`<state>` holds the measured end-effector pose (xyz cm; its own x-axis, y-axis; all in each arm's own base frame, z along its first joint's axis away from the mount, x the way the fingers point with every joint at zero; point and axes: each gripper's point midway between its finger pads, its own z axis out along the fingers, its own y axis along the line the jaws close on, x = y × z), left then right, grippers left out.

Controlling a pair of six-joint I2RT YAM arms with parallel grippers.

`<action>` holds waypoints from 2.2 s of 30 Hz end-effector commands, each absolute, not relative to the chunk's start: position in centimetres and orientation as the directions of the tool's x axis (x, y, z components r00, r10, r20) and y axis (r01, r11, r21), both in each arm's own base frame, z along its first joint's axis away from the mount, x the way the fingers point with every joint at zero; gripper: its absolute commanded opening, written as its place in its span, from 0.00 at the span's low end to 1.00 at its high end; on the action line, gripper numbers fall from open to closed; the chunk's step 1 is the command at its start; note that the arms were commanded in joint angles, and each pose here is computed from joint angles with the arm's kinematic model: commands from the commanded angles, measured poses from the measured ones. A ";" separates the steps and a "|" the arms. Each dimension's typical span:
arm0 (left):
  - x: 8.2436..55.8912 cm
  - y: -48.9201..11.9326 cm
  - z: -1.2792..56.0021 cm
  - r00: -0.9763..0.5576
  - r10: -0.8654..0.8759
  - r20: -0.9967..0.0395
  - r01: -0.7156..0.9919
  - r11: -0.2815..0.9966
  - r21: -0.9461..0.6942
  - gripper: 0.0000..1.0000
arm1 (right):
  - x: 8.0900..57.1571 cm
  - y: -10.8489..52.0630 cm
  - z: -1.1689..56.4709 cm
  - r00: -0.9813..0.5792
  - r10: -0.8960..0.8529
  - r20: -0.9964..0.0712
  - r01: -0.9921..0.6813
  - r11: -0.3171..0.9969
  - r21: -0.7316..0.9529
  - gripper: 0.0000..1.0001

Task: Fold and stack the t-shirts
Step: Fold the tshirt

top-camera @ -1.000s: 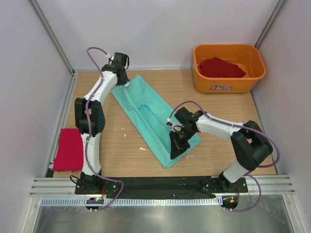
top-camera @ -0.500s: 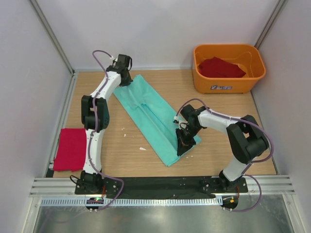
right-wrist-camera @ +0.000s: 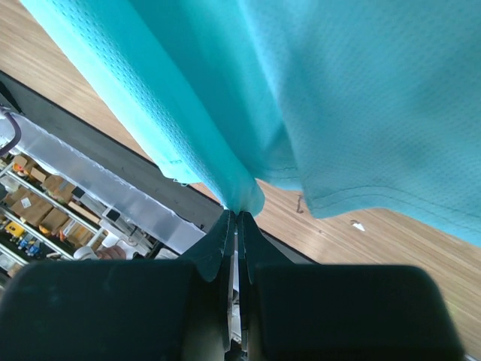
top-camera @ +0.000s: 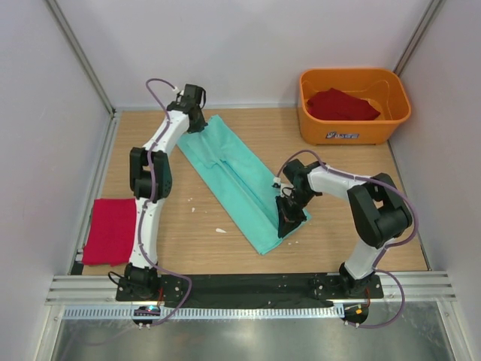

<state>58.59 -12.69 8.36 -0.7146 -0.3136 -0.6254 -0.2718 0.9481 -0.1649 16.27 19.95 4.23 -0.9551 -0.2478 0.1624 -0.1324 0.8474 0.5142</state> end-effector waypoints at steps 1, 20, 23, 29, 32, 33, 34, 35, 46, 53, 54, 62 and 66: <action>60.4 -13.1 10.2 -0.661 -0.342 -0.668 -0.267 0.939 -0.216 0.00 | 16.9 19.6 4.3 -0.953 -0.255 0.161 -0.144 0.853 0.502 0.02; 61.6 -13.9 8.9 -0.655 -0.354 -0.668 -0.254 0.935 -0.246 0.00 | 18.1 19.1 3.6 -0.962 -0.220 0.162 -0.115 0.865 0.489 0.04; 61.7 -14.2 8.5 -0.661 -0.353 -0.662 -0.246 0.935 -0.254 0.09 | 18.1 18.9 3.6 -0.964 -0.207 0.164 -0.105 0.871 0.480 0.06; 61.9 -14.3 10.3 -0.642 -0.356 -0.679 -0.231 0.934 -0.271 0.43 | 19.0 18.8 4.3 -0.977 -0.181 0.112 -0.112 0.883 0.457 0.17; 61.9 -14.2 12.7 -0.616 -0.355 -0.703 -0.218 0.935 -0.281 0.47 | 19.3 18.7 4.8 -0.981 -0.173 0.092 -0.114 0.886 0.450 0.24; 61.8 -14.2 13.3 -0.612 -0.355 -0.707 -0.214 0.935 -0.284 0.47 | 19.4 18.7 4.9 -0.981 -0.171 0.090 -0.113 0.886 0.450 0.25; 61.7 -14.2 13.9 -0.605 -0.356 -0.712 -0.214 0.934 -0.286 0.47 | 19.4 18.7 5.2 -0.982 -0.170 0.083 -0.115 0.884 0.452 0.25; 61.6 -14.1 15.4 -0.591 -0.356 -0.724 -0.206 0.934 -0.291 0.47 | 19.4 18.7 5.4 -0.983 -0.166 0.081 -0.112 0.885 0.451 0.26; 55.9 -13.5 19.2 -0.638 -0.323 -0.699 -0.170 0.945 -0.281 0.48 | 18.8 18.7 7.4 -0.987 -0.157 0.033 -0.124 0.878 0.462 0.29; 47.2 -18.2 14.7 -0.807 -0.231 -0.543 -0.082 0.955 -0.284 0.45 | 22.1 18.6 7.1 -0.989 -0.142 -0.035 -0.145 0.920 0.365 0.47; 45.6 -18.4 13.2 -0.830 -0.209 -0.517 -0.083 0.963 -0.256 0.45 | 23.6 18.8 7.7 -0.988 -0.138 -0.073 -0.155 0.925 0.346 0.51; 45.3 -19.7 12.0 -0.827 -0.201 -0.526 -0.130 0.977 -0.168 0.49 | 27.5 18.0 6.3 -0.973 -0.182 -0.140 -0.209 0.954 0.213 0.63; 47.9 -19.9 11.4 -0.816 -0.206 -0.540 -0.156 0.978 -0.136 0.48 | 27.2 19.1 5.6 -0.957 -0.247 -0.150 -0.274 0.941 0.197 0.68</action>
<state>45.30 -21.36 10.47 -0.8561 -0.1609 -0.4911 -0.0904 0.9823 -0.1642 26.42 18.30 5.34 -0.9788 -0.1808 -0.0960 -0.1986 0.9522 0.2320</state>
